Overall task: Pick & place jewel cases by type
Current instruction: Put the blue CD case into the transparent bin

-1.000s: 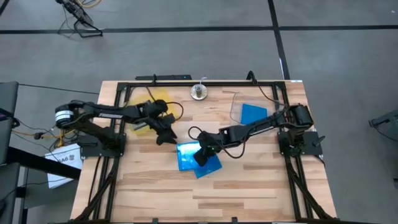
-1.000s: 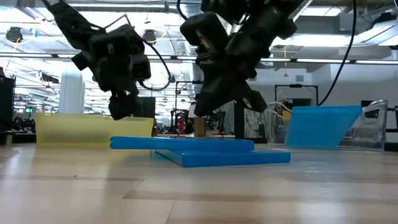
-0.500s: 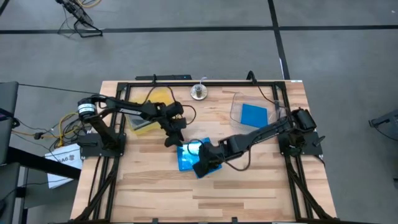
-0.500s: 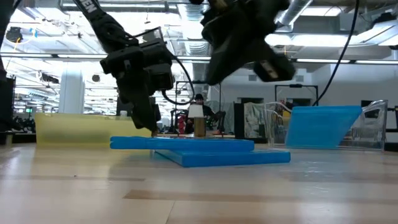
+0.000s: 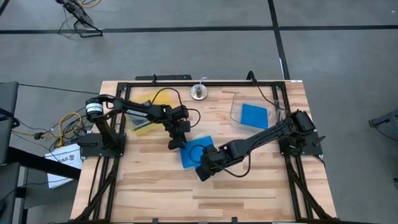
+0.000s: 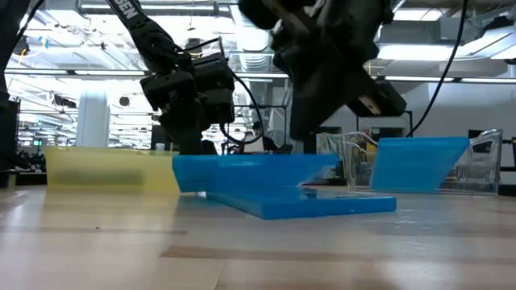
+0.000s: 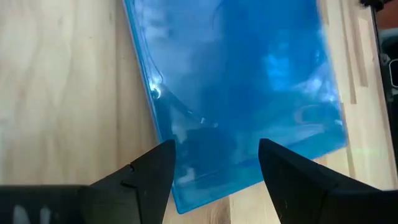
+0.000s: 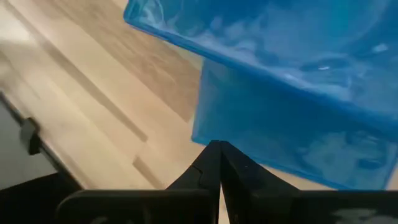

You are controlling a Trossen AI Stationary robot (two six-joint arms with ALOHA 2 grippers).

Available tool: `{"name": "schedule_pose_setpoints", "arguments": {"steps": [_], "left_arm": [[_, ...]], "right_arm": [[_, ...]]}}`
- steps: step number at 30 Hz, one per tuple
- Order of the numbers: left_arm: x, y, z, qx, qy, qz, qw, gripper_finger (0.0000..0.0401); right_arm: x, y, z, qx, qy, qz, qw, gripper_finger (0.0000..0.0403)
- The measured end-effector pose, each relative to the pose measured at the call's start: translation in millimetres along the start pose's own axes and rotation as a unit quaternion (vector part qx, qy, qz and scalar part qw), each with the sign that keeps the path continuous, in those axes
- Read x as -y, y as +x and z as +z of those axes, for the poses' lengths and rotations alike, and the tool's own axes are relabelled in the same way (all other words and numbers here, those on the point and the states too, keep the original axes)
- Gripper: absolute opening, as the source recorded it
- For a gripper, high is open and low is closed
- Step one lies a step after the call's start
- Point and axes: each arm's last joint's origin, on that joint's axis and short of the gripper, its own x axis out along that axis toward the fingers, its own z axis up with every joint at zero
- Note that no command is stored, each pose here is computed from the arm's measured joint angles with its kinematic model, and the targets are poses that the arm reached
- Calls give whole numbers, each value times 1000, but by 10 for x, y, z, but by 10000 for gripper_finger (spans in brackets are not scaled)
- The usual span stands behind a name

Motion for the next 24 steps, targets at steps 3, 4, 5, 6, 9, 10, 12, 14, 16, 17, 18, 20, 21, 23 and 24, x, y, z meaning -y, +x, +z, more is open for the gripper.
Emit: {"name": "schedule_pose_setpoints", "arguments": {"steps": [3,4,5,6,9,10,12,14,16,17,18,20,21,23,24], "left_arm": [[5,-28,62,6,3,1,1000,224],[9,-35,81,8,5,1,1000,224],[13,-41,97,9,5,1,1000,224],[18,-46,113,11,6,1,1000,224],[23,-57,146,16,6,1,1000,224],[24,-57,146,16,5,-1,1000,224],[31,-57,143,14,-4,-10,1000,224],[33,-57,136,11,-8,-14,1000,224],[27,-58,129,8,-10,-7,1000,224],[12,-65,128,9,-12,2,1000,224],[0,-72,128,9,-13,8,1000,224],[-41,-94,126,11,-17,26,999,224],[-60,-105,124,12,-18,34,999,224],[-88,-120,121,12,-17,48,999,224],[-98,-127,119,12,-16,51,999,224]], "right_arm": [[39,36,-2,-4,-3,-14,1000,0],[25,43,4,-2,-3,-9,1000,0],[16,63,21,0,-2,-6,1000,0],[29,90,30,-1,-1,-9,1000,0],[68,176,35,-3,2,-22,1000,0],[63,192,51,-2,3,-20,1000,0],[97,198,62,-5,5,-31,999,0],[92,197,70,0,6,-30,1000,0],[106,195,91,6,8,-35,999,0],[111,195,99,6,9,-36,999,0],[113,196,106,6,10,-36,999,0],[113,194,120,7,11,-34,999,0],[112,194,120,7,11,-33,999,0],[110,194,122,7,12,-32,999,0],[109,194,122,7,12,-31,999,0]]}}
